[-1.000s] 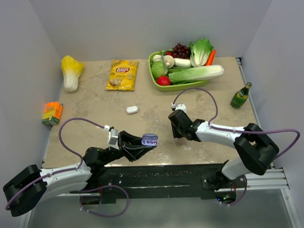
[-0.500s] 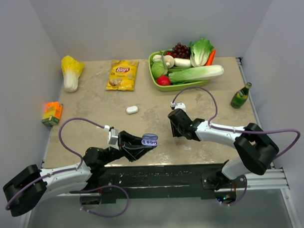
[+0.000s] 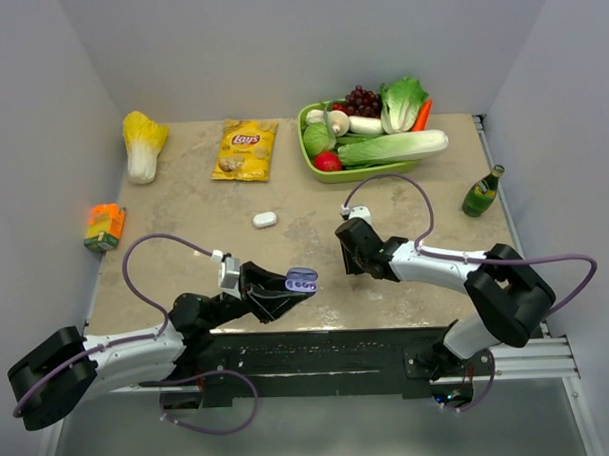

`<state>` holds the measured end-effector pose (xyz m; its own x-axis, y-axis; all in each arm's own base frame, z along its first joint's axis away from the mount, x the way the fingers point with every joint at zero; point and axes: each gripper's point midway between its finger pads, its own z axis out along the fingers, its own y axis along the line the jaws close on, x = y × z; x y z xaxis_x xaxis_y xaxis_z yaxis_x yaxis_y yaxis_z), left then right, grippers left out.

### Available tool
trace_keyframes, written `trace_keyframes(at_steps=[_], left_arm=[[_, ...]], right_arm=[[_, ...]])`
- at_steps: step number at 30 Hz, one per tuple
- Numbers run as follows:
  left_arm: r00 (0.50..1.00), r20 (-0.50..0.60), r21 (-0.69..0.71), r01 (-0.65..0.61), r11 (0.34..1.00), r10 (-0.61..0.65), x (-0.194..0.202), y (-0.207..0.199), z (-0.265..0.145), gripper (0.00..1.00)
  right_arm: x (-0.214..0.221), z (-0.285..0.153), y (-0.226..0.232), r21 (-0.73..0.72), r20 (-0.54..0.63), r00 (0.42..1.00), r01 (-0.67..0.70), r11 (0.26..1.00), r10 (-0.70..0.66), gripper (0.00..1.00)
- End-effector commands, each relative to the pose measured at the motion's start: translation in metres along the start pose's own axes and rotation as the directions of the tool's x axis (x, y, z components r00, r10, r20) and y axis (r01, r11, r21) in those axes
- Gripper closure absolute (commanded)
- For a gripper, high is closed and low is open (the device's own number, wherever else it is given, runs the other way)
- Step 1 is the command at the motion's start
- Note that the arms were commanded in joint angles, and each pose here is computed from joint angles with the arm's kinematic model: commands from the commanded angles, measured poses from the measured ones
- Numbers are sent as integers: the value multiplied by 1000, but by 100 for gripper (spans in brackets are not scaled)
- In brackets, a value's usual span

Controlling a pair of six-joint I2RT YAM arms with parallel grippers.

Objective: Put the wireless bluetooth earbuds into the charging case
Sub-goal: Pick up the earbud from the center of the board.

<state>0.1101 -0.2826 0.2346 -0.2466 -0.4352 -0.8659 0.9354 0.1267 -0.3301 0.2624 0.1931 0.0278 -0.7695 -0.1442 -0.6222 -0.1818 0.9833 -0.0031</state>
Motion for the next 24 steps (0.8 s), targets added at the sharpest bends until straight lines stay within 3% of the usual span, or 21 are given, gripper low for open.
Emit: trace_keyframes(at_steps=[1, 10, 24], left_arm=[[982, 180, 95, -70, 993, 52, -22, -27, -37, 100], [983, 177, 92, -67, 994, 50, -20, -26, -38, 100], [983, 178, 89, -66, 994, 49, -19, -26, -41, 100]], right_arm=[[-18, 2, 5, 1, 43, 999, -4, 1000, 4, 62], [-21, 5, 1, 19, 49, 999, -12, 1000, 11, 62], [-25, 10, 2, 32, 46, 999, 0, 999, -2, 71]])
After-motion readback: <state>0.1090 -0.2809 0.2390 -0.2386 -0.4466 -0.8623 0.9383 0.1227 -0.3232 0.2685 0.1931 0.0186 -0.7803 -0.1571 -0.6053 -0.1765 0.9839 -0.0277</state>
